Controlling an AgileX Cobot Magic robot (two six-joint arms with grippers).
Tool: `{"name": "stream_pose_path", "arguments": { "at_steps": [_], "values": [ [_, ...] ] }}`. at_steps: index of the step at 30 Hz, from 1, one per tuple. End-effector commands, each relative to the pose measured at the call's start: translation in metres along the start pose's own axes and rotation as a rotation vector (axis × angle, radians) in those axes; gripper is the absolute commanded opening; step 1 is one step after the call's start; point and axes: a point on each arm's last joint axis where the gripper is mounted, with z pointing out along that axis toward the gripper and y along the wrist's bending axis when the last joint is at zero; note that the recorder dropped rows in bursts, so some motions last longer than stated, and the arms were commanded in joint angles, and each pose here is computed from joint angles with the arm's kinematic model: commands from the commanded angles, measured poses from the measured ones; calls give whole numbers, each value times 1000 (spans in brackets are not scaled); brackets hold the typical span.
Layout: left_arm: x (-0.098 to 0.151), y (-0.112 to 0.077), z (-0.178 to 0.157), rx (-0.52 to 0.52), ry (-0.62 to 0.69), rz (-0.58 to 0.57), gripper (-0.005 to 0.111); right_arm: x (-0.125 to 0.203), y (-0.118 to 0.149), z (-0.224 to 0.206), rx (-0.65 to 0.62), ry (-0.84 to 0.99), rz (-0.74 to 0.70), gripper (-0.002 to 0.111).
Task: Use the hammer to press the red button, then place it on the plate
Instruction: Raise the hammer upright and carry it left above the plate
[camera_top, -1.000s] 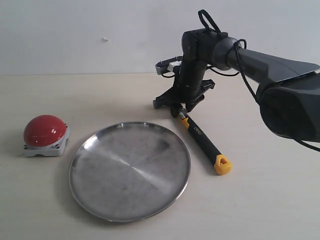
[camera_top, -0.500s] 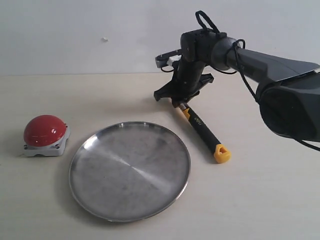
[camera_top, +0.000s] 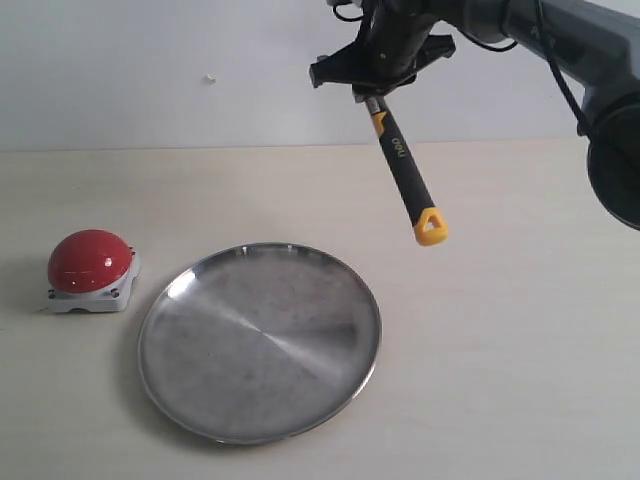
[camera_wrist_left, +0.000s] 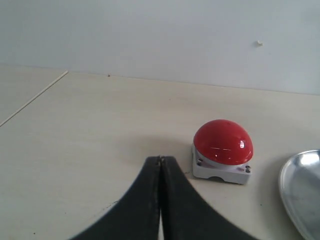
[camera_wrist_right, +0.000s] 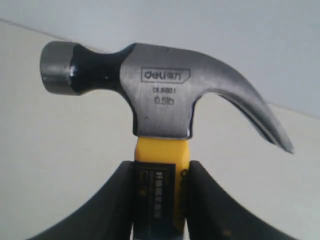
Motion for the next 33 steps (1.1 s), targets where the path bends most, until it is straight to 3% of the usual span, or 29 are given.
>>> {"name": "stream_pose_path", "arguments": {
  "at_steps": [1,6,10,19,26,33],
  "values": [
    [0,0,0,6,-8,-8,0,-22,11,-48,132,-149,-55,0],
    [0,0,0,6,-8,-8,0,-24,38,-74,102,-191,-21,0],
    [0,0,0,6,-8,-8,0,-16,36,-75,113,-187,46,0],
    [0,0,0,6,-8,-8,0,23,24,-102,60,-346,27,0],
    [0,0,0,6,-9,3,0,78,27,-138,-206,-448,37,0],
    [-3,-1,-1,15,-40,8,0,107,23,-165,-306,-498,31,0]
  ]
}}
